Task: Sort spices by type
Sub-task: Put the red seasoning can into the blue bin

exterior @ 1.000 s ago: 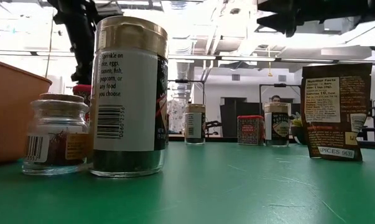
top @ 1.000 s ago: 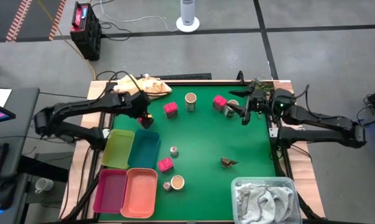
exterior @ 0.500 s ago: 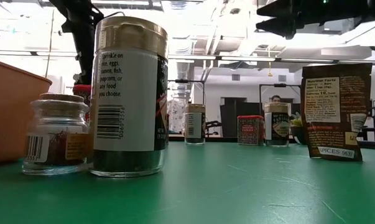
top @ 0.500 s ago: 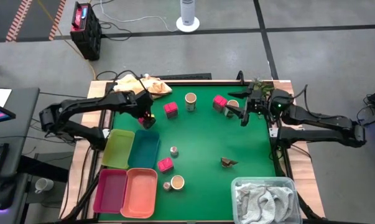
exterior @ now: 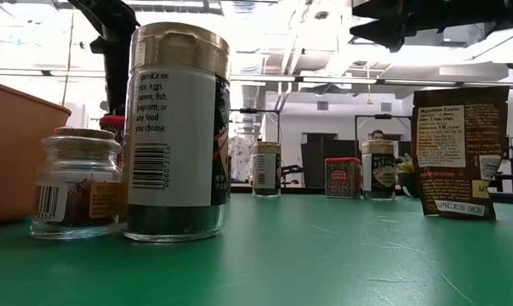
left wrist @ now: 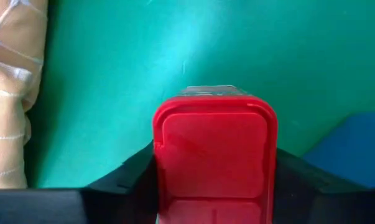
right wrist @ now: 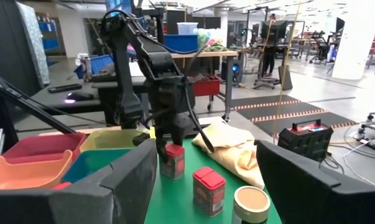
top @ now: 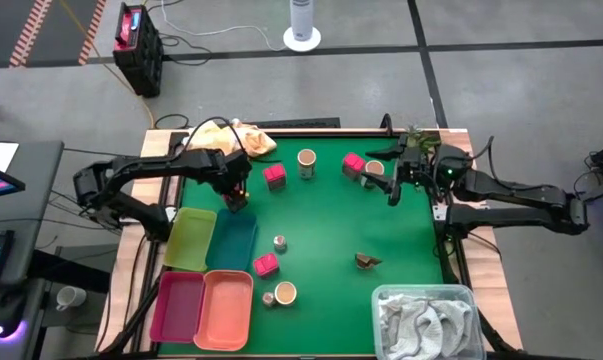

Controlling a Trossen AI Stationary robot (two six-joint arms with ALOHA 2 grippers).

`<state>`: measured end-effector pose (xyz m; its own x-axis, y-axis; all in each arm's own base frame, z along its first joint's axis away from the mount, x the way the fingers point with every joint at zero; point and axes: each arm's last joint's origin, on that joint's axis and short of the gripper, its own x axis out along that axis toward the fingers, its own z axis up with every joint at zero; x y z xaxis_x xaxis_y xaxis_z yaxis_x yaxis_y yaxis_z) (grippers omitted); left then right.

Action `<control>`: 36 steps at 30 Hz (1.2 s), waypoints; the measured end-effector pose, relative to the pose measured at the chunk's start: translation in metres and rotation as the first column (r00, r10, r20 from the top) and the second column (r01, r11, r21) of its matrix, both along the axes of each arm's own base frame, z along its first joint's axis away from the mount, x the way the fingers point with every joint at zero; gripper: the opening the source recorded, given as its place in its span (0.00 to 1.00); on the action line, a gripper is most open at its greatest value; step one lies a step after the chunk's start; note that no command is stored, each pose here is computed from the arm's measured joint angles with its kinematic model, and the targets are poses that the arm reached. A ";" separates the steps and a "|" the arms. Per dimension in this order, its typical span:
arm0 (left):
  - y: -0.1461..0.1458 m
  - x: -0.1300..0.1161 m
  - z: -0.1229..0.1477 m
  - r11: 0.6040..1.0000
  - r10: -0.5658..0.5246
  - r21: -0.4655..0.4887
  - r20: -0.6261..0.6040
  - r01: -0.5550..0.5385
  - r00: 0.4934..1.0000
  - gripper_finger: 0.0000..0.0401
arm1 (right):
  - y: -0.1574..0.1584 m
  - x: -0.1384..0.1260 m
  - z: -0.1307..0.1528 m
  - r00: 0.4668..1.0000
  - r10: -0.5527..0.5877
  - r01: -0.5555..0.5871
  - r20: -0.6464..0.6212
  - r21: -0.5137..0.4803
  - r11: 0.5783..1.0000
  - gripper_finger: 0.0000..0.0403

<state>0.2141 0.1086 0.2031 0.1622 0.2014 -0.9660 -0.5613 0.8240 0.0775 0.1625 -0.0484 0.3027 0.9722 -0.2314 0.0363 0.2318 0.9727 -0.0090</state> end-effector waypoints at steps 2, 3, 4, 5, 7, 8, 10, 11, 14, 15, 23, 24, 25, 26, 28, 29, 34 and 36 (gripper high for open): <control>0.000 0.000 0.001 1.000 -0.003 -0.001 0.000 0.003 1.000 0.51 | 0.000 0.000 0.000 1.000 0.000 0.000 0.002 -0.002 1.000 0.75; 0.000 0.000 0.004 1.000 -0.003 -0.001 -0.002 0.003 1.000 0.51 | 0.000 0.000 0.000 1.000 0.000 0.000 0.003 -0.003 1.000 0.75; 0.001 0.000 0.008 1.000 -0.008 0.000 -0.003 0.008 1.000 0.51 | 0.000 0.000 0.000 1.000 0.000 0.000 0.003 -0.003 1.000 0.75; 0.001 0.000 0.014 1.000 -0.015 0.002 -0.004 0.015 1.000 0.51 | 0.000 0.000 0.000 1.000 0.000 0.000 0.003 -0.002 1.000 0.75; 0.001 0.000 0.028 0.999 -0.035 0.006 -0.007 0.035 0.999 0.51 | 0.000 0.000 0.000 1.000 0.000 0.000 0.002 -0.002 1.000 0.75; 0.000 0.000 0.036 0.999 -0.053 0.005 -0.017 0.053 0.998 0.51 | 0.000 0.000 0.000 1.000 0.000 0.000 0.002 -0.002 1.000 0.75; -0.002 0.001 0.055 0.994 -0.113 -0.006 -0.022 0.113 0.993 0.51 | 0.000 0.000 0.000 1.000 0.000 0.000 -0.002 -0.001 1.000 0.75; -0.005 0.002 0.064 0.987 -0.157 -0.028 -0.014 0.157 0.987 0.51 | 0.000 0.000 -0.001 1.000 0.000 0.000 -0.006 0.001 1.000 0.75; -0.019 0.004 0.088 0.959 -0.278 -0.068 -0.015 0.277 0.960 0.51 | 0.000 0.000 -0.002 1.000 -0.002 0.002 -0.016 0.003 1.000 0.75; -0.024 0.006 0.094 0.947 -0.314 -0.069 -0.018 0.312 0.949 0.51 | -0.001 0.000 -0.002 1.000 -0.004 0.004 -0.019 0.003 1.000 0.75; -0.083 0.007 0.116 0.844 -0.528 -0.040 0.106 0.535 0.842 0.51 | -0.005 -0.002 -0.006 0.998 -0.030 0.032 -0.062 0.026 0.999 0.75; -0.092 0.006 0.115 0.838 -0.536 -0.048 0.111 0.543 0.837 0.51 | -0.005 -0.002 -0.006 0.998 -0.032 0.034 -0.063 0.031 0.999 0.75; -0.100 0.006 0.115 0.834 -0.542 -0.046 0.115 0.549 0.833 0.51 | -0.006 -0.002 -0.006 0.997 -0.034 0.036 -0.064 0.034 0.999 0.75; -0.107 0.006 0.114 0.831 -0.547 -0.039 0.118 0.554 0.829 0.51 | -0.006 -0.002 -0.007 0.997 -0.035 0.037 -0.064 0.038 0.999 0.75; -0.121 0.006 0.108 0.822 -0.565 -0.027 0.100 0.570 0.819 0.51 | -0.006 -0.002 -0.007 0.997 -0.034 0.036 -0.067 0.039 0.999 0.75; -0.128 0.005 0.103 0.817 -0.573 -0.023 0.083 0.577 0.815 0.51 | -0.005 -0.002 -0.007 0.997 -0.032 0.035 -0.066 0.043 0.998 0.75; -0.154 0.004 0.074 0.799 -0.600 0.008 0.060 0.601 0.798 0.51 | -0.005 -0.002 -0.007 0.998 -0.031 0.035 -0.062 0.055 0.998 0.75; -0.160 0.002 0.065 0.799 -0.601 0.027 0.043 0.600 0.798 0.51 | -0.005 -0.002 -0.007 0.998 -0.031 0.035 -0.060 0.061 0.998 0.75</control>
<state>0.2158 -0.0512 0.2681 0.2995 0.0596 -0.9522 0.0426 0.9962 0.0758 0.1608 -0.0537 0.2960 0.9640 -0.2634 -0.0367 0.2647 0.9636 0.0365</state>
